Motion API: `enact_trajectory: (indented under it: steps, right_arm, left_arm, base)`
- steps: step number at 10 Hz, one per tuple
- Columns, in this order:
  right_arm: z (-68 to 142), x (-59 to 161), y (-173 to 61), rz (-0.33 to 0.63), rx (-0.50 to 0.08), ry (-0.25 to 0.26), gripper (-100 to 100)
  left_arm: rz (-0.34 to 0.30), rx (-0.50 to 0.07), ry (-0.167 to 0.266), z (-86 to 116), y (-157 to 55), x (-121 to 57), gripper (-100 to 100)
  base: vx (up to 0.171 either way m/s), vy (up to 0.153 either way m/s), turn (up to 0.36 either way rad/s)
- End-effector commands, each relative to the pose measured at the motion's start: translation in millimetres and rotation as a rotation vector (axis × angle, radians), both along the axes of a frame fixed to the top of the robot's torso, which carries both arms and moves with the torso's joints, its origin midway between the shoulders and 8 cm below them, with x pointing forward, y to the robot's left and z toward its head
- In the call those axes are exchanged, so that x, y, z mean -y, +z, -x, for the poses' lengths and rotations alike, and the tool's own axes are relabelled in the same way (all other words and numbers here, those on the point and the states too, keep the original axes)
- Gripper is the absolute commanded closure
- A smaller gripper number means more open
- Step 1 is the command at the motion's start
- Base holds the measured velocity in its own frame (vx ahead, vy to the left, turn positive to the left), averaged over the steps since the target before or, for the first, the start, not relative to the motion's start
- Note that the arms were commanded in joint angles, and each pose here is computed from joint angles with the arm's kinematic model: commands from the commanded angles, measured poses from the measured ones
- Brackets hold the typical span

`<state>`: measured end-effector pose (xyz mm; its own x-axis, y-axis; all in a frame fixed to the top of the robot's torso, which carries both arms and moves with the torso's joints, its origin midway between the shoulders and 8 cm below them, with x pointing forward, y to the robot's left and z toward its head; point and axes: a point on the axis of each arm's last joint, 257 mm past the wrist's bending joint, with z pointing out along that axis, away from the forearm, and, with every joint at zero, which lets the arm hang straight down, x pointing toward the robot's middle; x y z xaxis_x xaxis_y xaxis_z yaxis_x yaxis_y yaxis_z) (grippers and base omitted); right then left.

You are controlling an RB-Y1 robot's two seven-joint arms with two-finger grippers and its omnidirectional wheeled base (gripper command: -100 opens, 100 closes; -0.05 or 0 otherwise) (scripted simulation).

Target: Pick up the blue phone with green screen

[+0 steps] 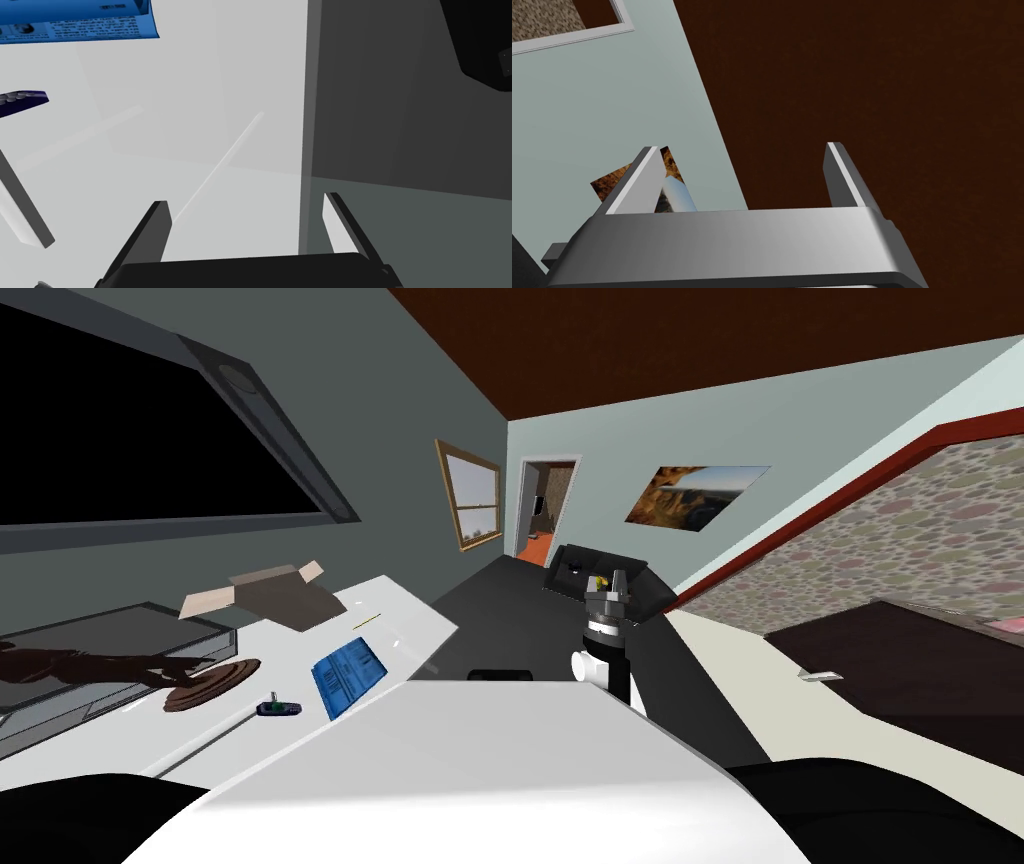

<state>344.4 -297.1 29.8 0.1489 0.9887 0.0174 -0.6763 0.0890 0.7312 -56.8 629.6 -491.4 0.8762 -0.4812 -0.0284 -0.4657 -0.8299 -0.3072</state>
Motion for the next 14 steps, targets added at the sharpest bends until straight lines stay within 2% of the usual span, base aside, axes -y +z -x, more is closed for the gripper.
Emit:
enact_trajectory:
  steps: [1, 2, 3, 4, 5, 6, 7, 8, 9, 10, 11, 12, 13, 14]
  right_arm:
    - [0, 0, 0, 0.0, 0.0, 0.0, 0]
    - [0, 0, 0, 0.0, 0.0, 0.0, 0]
    - [0, 0, 0, 0.0, 0.0, 0.0, 0]
    - [0, 0, 0, 0.0, 0.0, 0.0, 0]
    - [0, 0, 0, 0.0, 0.0, 0.0, 0]
    - [0, 0, 0, 0.0, 0.0, 0.0, 0]
    - [0, 0, 0, 0.0, 0.0, 0.0, 0]
    - [0, 0, 0, 0.0, 0.0, 0.0, 0]
    - [0, 0, 0, 0.0, 0.0, 0.0, 0]
    - [0, 0, 0, 0.0, 0.0, 0.0, 0]
    - [0, 0, 0, 0.0, 0.0, 0.0, 0]
    - [0, 0, 0, 0.0, 0.0, 0.0, 0]
    - [0, 0, 0, 0.0, 0.0, 0.0, 0]
    - [0, 0, 0, 0.0, 0.0, 0.0, 0]
  left_arm:
    - [0.021, -0.015, 0.047, 15, -2, -2.3, -100]
    - [0.021, -0.03, 0.063, 26, -3, -3.5, -100]
    - [0.049, -0.041, 0.12, 37, 1, -7.8, -100]
    - [0.048, -0.056, 0.137, 48, 0, -8.7, -100]
    - [0.073, -0.068, 0.198, 61, 4, -12.3, -100]
    - [0.073, -0.084, 0.218, 73, 4, -12.8, -100]
    - [0.073, -0.084, 0.218, 73, 4, -12.8, -100]
    - [0.096, -0.097, 0.285, 88, 8, -15.5, -100]
    - [0.096, -0.103, 0.293, 92, 8, -15.5, -100]
    - [0.119, -0.103, 0.344, 97, 13, -17.3, -100]
    - [0.117, -0.118, 0.366, 110, 13, -17.1, -100]
    - [0.117, -0.118, 0.366, 110, 13, -17.1, -100]
    - [0.138, -0.113, 0.412, 112, 18, -18.3, -100]
    - [0.136, -0.128, 0.435, 124, 18, -17.8, -100]
  base:
    - [0.023, 0.039, -0.175]
    - [0.01, 0.019, 0.034]
    - [0.022, 0.027, -0.229]
    - [0.022, 0.037, -0.202]
    - [0.025, 0.051, -0.301]
    - [0.018, 0.052, -0.153]
    - [0.008, 0.024, 0.032]
    - [0.017, 0.029, -0.229]
    - [0.016, 0.046, -0.158]
    - [0.024, 0.066, -0.243]
    - [0.015, 0.057, -0.164]
    - [0.005, 0.023, 0.016]
    - [0.013, 0.029, -0.249]
    - [0.015, 0.048, -0.129]
